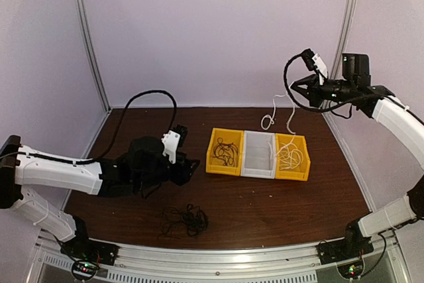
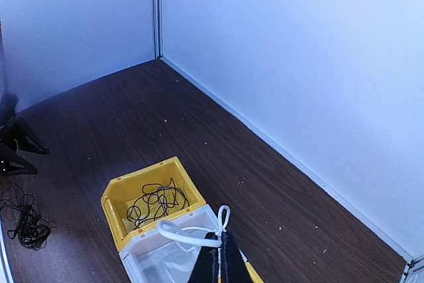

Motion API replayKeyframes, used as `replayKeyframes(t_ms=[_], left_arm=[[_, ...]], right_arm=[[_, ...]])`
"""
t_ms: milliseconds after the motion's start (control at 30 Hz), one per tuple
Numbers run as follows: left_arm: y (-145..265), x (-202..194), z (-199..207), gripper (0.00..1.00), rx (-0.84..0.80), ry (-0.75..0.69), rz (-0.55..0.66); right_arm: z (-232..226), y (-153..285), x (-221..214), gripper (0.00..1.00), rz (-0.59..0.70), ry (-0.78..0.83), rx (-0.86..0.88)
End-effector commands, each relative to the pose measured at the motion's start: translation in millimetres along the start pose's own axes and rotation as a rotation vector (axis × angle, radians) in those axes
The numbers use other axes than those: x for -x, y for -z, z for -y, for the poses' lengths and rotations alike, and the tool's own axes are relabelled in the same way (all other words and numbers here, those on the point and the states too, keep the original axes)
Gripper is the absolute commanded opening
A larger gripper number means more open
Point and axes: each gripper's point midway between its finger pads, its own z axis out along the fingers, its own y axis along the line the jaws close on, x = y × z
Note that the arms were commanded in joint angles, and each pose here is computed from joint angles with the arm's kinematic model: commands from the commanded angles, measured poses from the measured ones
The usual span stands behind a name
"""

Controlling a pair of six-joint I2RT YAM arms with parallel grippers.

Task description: Untangle the cables

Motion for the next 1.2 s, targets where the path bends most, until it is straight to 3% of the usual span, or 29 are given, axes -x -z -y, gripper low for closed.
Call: replayKeyframes(t_ms=[0,133,500,767,933,1167], left_arm=[[-0.1,42.7,13.8,0.59,-0.04,-0.001,0.091],[8.7,62.0,4.9,0.7,-0.004,-0.021,0.093],[27.0,148.8,-40.0,0.74,0.097,-0.077,0.097],[-4.8,206.6,-67.5,0.74,0.153,-0.055,0.122],[-27.1,191.5,-92.0,0.73,0.232,-0.074,0.109],[-19.1,164.6,-126.5,0.73,0.251,-0.018,0.111]], right_arm=[[3.3,7.5,18.1,0.0,0.009,0.017,-0.004],[8.8,14.1,33.8,0.0,0.023,0.036,-0.035],[19.5,27.1,61.2,0.0,0.061,0.052,-0.113],[34.8,33.4,61.4,0.0,0.028,0.059,-0.199],[47.7,37.9,47.0,0.0,-0.027,0.056,-0.246],[62.1,35.7,17.6,0.0,-0.107,0.044,-0.294]])
